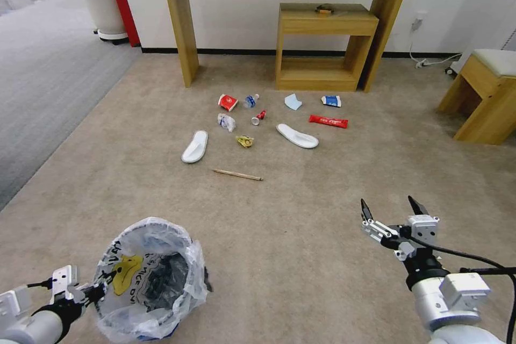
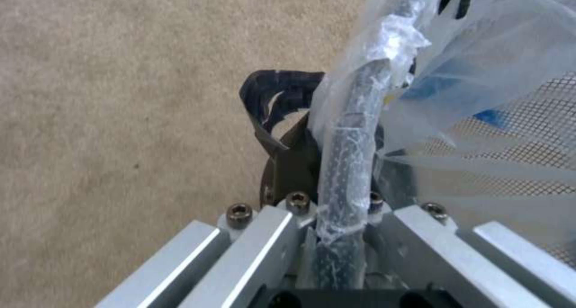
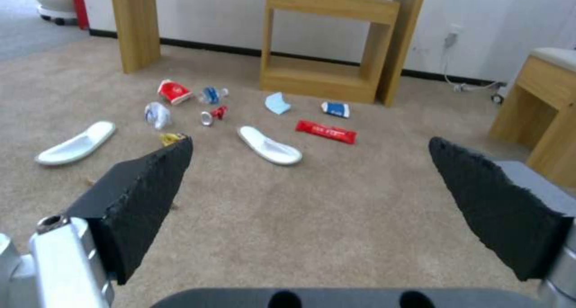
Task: Pick up the trash bin and place the garbage on the floor into it.
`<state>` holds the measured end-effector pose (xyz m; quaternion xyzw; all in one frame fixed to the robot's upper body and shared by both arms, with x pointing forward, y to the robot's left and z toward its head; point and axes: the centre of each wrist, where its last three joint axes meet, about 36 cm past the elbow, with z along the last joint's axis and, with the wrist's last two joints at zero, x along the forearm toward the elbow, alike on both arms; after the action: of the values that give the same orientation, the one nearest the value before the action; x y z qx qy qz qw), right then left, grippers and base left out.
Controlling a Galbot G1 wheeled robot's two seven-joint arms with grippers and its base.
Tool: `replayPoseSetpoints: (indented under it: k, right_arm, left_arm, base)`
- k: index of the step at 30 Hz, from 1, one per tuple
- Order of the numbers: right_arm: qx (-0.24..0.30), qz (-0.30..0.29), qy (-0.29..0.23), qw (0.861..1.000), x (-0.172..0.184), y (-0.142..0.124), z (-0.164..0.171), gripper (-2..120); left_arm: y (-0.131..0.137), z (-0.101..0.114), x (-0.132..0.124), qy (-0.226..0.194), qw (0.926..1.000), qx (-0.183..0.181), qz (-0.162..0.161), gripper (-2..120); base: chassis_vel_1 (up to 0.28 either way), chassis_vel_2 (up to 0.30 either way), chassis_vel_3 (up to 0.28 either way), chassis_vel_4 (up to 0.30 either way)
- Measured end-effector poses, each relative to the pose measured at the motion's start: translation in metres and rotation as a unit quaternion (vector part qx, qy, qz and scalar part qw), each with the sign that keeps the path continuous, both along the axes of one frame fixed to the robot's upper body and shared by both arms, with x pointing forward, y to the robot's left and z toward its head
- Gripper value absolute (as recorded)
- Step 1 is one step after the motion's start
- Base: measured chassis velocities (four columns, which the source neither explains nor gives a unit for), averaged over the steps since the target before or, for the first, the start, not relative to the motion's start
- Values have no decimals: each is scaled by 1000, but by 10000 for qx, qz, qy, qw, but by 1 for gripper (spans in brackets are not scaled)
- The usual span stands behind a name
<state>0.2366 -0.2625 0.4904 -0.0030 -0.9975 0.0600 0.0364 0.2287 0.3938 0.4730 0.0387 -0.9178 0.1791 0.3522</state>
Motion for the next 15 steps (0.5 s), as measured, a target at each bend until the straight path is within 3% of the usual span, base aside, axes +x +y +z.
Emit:
replayPoseSetpoints:
  k: [15]
  right_arm:
    - [41,-110,86,9999,1,0,-5,100]
  left_arm:
    - [-7,3,3,-106,9998,36,-153,0]
  base:
    - [30,222,-23,-232]
